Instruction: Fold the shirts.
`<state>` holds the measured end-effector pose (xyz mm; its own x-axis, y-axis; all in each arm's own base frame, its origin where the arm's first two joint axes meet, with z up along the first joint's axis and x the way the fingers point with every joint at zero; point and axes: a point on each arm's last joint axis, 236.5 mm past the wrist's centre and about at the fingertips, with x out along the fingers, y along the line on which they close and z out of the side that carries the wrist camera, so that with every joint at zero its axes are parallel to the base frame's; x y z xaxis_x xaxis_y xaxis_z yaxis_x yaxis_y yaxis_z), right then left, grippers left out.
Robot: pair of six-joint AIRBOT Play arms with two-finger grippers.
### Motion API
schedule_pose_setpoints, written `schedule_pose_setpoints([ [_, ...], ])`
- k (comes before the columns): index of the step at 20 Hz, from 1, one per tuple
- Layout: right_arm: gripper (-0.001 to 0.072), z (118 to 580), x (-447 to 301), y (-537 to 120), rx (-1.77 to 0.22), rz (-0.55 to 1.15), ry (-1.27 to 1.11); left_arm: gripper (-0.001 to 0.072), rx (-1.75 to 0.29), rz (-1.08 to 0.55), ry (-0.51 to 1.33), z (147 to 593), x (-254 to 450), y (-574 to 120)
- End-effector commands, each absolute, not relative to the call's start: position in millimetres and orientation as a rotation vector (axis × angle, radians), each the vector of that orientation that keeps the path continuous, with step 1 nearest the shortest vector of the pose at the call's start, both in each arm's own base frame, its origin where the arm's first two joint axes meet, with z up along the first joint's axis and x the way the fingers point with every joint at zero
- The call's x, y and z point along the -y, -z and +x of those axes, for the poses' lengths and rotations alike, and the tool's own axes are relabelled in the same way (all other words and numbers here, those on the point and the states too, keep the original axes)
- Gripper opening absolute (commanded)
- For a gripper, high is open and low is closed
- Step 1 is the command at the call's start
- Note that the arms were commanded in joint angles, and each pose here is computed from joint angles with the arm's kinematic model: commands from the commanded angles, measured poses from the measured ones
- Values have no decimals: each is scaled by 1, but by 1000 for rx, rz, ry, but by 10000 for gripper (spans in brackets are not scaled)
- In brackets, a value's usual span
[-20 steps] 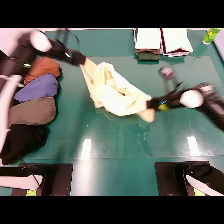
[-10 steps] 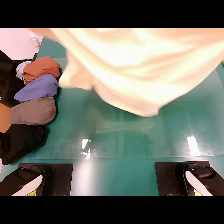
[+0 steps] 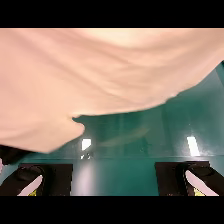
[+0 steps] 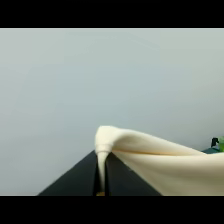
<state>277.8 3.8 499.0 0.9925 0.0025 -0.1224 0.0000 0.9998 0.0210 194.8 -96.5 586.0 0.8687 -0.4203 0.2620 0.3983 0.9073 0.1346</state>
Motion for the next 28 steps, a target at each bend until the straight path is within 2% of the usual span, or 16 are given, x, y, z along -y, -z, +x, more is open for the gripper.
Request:
schedule_pose_setpoints([
  [1, 11, 321, -8, -472, -234, 0, -4, 26, 35, 121, 454, 248, 114, -524],
  [4, 12, 387, -22, -371, -511, 0, -40, 26, -457, 128, 474, 329, 136, -384],
  [7, 12, 438, -44, -239, -836, -18, -115, 26, -880, 119, 473, 383, 152, -222],
  [10, 13, 482, -50, -141, -988, -56, -123, 27, -973, 164, 378, 442, 144, -112],
  [12, 14, 504, -50, -105, -1027, -52, -119, 26, -950, 144, 332, 477, 139, -78],
  [14, 15, 514, -52, -88, -1058, -49, -119, 27, -960, 98, 296, 491, 134, -59],
  [16, 29, 518, -59, -85, -1066, -56, -131, 34, -974, 94, 286, 492, 129, -54],
  [17, 234, 520, -61, -88, -1056, -58, -134, 231, -976, 91, 282, 491, 127, -56],
  [18, 416, 523, -61, -94, -1039, -58, -134, 366, -983, 90, 277, 488, 124, -58],
  [20, 420, 518, -55, -108, -1040, -53, -126, 373, -1032, 84, 259, 472, 112, -65],
  [23, 419, 484, -35, -114, -1098, -44, -100, 372, -1160, 83, 227, 429, 88, -70],
  [28, 419, 380, 14, -68, -1273, 17, -9, 374, -1315, 41, 175, 344, 71, -24],
])
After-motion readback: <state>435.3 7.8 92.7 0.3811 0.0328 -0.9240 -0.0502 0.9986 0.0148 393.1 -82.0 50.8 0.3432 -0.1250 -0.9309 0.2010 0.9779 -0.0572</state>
